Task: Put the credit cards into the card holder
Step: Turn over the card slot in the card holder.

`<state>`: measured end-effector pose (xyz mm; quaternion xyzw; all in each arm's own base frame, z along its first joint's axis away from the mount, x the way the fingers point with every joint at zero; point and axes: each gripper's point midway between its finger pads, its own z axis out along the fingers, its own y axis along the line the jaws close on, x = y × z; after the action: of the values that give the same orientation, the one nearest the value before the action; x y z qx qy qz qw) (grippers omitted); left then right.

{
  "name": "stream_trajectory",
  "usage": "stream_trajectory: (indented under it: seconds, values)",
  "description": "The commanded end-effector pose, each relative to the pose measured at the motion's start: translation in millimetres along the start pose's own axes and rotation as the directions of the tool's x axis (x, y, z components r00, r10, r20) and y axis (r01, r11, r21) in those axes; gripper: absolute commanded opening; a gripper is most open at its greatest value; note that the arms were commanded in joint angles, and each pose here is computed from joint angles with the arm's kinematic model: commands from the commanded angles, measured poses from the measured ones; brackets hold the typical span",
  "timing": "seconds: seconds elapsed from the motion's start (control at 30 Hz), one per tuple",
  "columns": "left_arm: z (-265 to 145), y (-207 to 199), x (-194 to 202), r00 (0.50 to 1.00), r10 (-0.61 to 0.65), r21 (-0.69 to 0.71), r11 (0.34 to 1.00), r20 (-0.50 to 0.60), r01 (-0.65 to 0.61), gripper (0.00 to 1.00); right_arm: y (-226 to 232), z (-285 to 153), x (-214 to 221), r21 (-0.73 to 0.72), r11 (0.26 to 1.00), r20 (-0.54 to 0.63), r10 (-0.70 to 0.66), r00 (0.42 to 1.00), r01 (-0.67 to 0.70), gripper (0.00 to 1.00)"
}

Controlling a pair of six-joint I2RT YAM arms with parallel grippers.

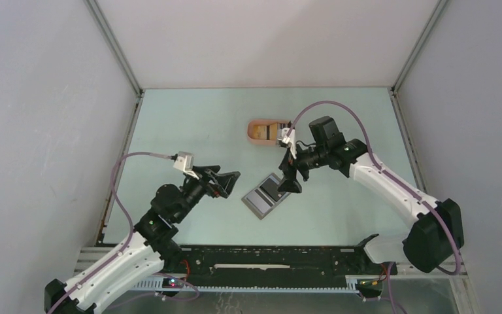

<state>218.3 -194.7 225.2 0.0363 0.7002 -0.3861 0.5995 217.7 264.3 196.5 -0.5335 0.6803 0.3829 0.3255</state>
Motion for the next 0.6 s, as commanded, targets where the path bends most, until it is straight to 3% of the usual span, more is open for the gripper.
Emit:
stream_trajectory:
  seconds: [0.0, 0.2, 0.57]
  values:
    - [-1, 14, 2, 1.000, -0.006, -0.060, 0.998, 0.023, 0.007, 1.00, -3, 6, -5, -0.025, 0.994, 0.004, 0.106, 0.994, -0.105, 0.95]
    - [-1, 3, 22, 0.994, -0.104, 0.046, 0.994, 0.014, 0.103, 0.99, -26, 28, 21, 0.002, 0.958, -0.062, 0.287, 0.956, -0.287, 0.93]
    - [1, 1, 59, 0.968, -0.244, 0.104, 0.963, -0.055, 0.248, 0.95, -53, 63, 77, 0.041, 0.826, -0.224, 0.556, 0.800, -0.562, 0.82]
